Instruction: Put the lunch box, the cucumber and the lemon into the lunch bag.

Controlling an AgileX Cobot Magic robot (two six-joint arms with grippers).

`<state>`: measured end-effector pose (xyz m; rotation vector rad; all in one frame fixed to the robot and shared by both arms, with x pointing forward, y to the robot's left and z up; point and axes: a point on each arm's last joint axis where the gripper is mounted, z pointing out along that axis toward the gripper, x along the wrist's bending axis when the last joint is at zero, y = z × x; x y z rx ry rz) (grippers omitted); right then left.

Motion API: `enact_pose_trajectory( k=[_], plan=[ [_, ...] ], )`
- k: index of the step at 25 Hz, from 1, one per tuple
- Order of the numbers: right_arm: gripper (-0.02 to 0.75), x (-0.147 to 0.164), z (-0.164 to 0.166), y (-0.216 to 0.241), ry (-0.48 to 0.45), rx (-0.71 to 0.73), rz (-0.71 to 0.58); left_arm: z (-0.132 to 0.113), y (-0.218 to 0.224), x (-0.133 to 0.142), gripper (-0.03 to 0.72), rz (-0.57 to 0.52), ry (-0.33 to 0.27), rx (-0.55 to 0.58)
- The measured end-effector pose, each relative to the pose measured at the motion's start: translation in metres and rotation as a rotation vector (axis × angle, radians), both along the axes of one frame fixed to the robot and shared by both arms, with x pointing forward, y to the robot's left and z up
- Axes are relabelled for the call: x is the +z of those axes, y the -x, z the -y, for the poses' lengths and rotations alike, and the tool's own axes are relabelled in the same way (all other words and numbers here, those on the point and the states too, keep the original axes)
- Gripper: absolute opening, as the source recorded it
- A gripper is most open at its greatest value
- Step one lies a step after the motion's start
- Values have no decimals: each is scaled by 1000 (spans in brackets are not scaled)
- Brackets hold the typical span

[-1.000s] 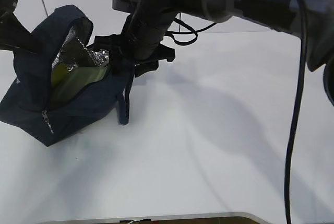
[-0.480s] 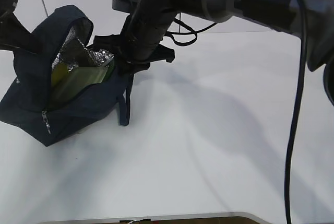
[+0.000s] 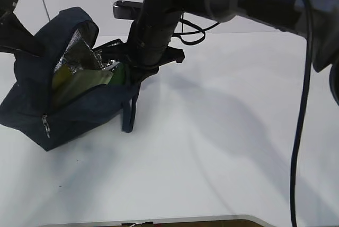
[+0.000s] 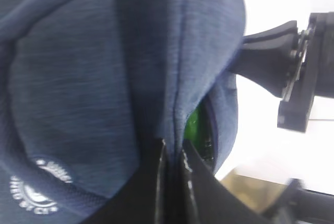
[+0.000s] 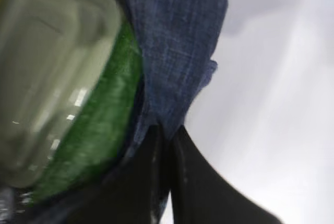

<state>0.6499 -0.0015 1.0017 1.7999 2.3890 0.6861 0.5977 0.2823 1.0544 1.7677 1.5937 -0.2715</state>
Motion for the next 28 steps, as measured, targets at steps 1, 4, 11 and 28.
enact_pose_trajectory(
  k=[1,4,11,28],
  plan=[
    [16,0,2,0,20,8,3,2,0,0,-13,-3,7,-6],
    [15,12,8,4,73,39,20,9,2,2,-13,-14,38,-27],
    [14,47,24,19,167,98,26,33,5,8,-13,-27,141,-76],
    [12,123,61,38,319,120,240,94,4,14,-13,-6,300,-118]
  ],
)
